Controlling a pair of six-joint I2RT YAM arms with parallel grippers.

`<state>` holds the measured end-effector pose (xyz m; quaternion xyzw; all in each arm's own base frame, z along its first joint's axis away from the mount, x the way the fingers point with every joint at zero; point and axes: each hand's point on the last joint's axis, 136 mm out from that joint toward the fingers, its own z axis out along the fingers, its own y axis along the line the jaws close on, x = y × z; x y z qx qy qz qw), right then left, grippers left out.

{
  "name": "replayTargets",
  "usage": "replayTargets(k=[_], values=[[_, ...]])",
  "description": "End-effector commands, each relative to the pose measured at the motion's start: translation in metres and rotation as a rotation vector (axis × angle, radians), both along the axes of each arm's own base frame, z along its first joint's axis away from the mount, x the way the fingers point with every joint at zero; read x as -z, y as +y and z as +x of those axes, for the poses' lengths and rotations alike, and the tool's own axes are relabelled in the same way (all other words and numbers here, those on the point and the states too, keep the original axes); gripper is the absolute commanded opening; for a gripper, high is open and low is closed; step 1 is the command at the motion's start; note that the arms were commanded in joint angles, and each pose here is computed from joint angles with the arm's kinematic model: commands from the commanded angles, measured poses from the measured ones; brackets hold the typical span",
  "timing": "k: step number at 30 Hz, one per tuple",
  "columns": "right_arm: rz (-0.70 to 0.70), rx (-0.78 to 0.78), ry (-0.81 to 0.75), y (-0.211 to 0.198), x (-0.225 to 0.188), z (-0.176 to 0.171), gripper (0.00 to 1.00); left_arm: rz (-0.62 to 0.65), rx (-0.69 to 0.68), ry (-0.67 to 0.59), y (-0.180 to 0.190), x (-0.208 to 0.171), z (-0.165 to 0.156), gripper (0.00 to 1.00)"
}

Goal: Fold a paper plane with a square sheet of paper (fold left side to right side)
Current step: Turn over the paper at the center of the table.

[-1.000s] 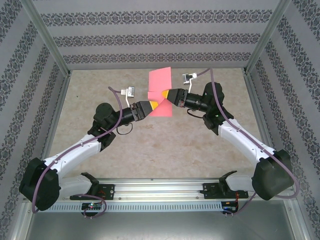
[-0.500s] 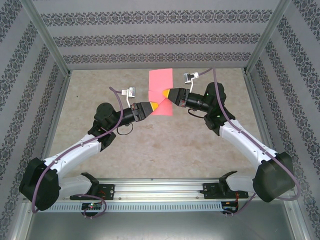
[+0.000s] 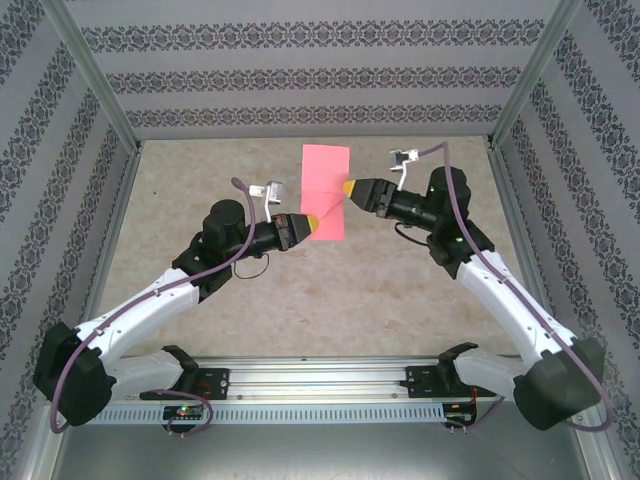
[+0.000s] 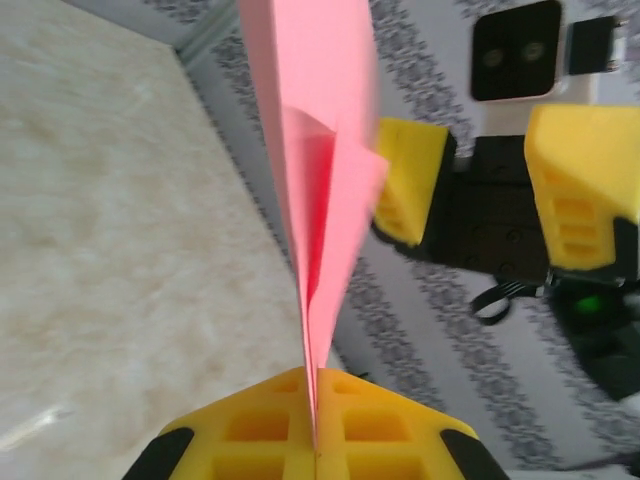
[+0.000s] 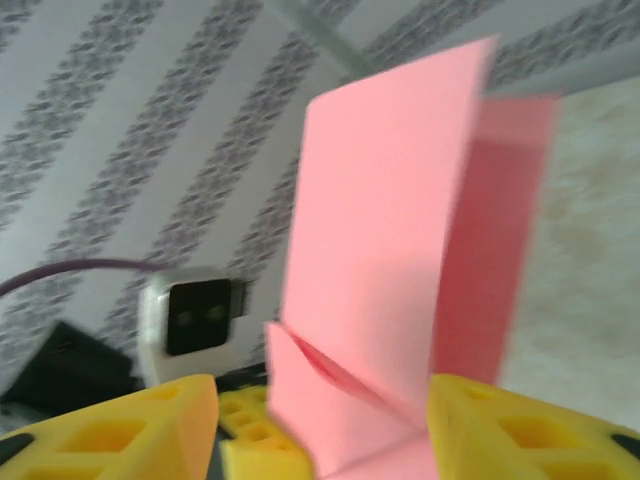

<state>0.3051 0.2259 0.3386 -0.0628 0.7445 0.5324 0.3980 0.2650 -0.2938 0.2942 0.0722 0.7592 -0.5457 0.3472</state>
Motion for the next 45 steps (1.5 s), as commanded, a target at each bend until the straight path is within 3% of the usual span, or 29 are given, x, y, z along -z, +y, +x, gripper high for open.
replayTargets(k=[1,5,11,14,16,23,30,32,35,39,45], values=[[-0.253,0.235,0.078,-0.051,0.044,0.008,0.66,0.327,-0.089,-0.043,0.022,0.040,0.001,0.00],[-0.402,0.462,0.185,-0.111,0.081,0.008,0.74,0.612,-0.192,-0.018,0.046,0.074,0.001,0.00],[-0.400,0.611,0.246,-0.154,0.104,0.002,0.85,1.125,-0.333,0.003,0.079,0.103,-0.002,0.00],[-0.404,0.650,0.249,-0.163,0.106,0.000,0.92,1.311,-0.357,0.010,0.078,0.110,-0.003,0.00],[-0.406,0.670,0.255,-0.168,0.108,-0.001,0.98,1.413,-0.366,0.018,0.072,0.117,-0.003,0.00],[-0.406,0.678,0.303,-0.174,0.117,-0.001,0.98,1.661,-0.265,0.066,0.034,0.156,-0.012,0.01],[-0.407,0.710,0.320,-0.183,0.121,-0.002,0.98,1.679,-0.142,0.164,-0.001,0.207,-0.021,0.15],[-0.412,0.715,0.330,-0.185,0.124,-0.001,0.98,1.636,-0.085,0.189,-0.018,0.219,-0.023,0.23],[-0.423,0.702,0.358,-0.184,0.133,0.001,0.98,1.433,0.029,0.200,-0.059,0.221,-0.029,0.40],[-0.416,0.597,0.430,-0.167,0.154,0.007,0.98,1.187,0.091,0.198,-0.091,0.196,-0.027,0.56],[-0.348,0.385,0.494,-0.116,0.185,0.015,0.96,0.942,0.059,0.214,-0.076,0.160,-0.007,0.65]])
